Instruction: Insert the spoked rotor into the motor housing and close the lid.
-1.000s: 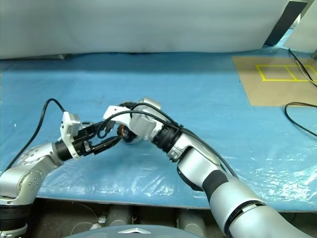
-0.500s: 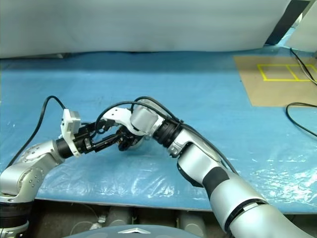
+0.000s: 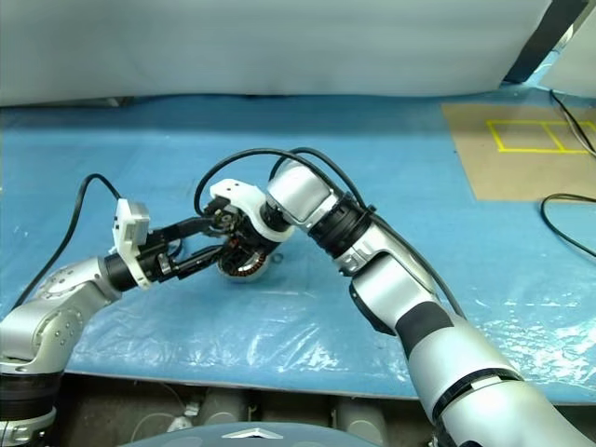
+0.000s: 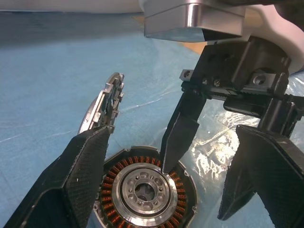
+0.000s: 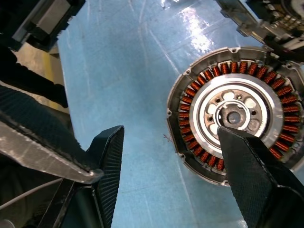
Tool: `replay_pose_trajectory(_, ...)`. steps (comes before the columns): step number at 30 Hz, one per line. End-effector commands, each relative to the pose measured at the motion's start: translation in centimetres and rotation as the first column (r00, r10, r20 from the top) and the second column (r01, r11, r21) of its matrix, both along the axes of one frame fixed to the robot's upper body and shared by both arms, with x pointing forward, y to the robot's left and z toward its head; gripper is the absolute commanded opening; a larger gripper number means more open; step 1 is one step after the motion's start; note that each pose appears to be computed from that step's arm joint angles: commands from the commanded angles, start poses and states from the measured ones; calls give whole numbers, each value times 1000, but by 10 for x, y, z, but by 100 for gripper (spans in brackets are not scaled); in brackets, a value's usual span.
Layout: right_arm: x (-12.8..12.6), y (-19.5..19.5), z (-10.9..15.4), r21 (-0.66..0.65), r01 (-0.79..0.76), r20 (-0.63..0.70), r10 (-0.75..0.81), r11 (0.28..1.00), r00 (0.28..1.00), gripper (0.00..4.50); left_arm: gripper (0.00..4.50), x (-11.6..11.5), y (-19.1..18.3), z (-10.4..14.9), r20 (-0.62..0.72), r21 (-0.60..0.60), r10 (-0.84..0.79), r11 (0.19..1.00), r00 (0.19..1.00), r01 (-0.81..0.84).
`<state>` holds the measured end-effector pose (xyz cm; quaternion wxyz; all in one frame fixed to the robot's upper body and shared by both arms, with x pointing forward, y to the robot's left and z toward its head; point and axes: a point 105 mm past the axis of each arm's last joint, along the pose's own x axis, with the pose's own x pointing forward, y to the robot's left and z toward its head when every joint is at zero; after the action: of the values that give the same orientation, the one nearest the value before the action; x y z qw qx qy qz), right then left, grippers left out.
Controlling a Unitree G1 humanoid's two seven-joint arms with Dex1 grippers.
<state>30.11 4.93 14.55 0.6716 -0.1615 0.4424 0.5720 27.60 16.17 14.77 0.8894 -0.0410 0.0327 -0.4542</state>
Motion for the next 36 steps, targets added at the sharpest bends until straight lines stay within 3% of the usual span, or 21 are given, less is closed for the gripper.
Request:
replay_pose_trajectory(1,3,-1,31,82,-87,105,79,993,991,329,450,-6,-7,1,-8,18,-60,998,998,60)
replay_pose_trajectory(7,11,-60,16,-14,-266,302,257,964,918,329,450,-15,-4,-2,-31,31,-67,997,997,68)
replay_pose_trajectory(12,12,-89,-15,-75,-323,336,329,943,883,329,450,-20,-1,-7,-50,44,-72,996,996,74)
replay_pose_trajectory(16,25,-87,-32,-76,-272,378,280,959,883,329,450,-25,0,-10,-68,75,-90,993,994,95)
replay_pose_trajectory(22,36,-72,-30,-5,-226,433,206,974,878,329,450,-38,8,-18,-119,129,-117,983,986,133)
replay_pose_trajectory(36,27,-49,-35,84,-277,467,208,957,860,329,450,-46,15,-32,-68,203,-123,970,990,134)
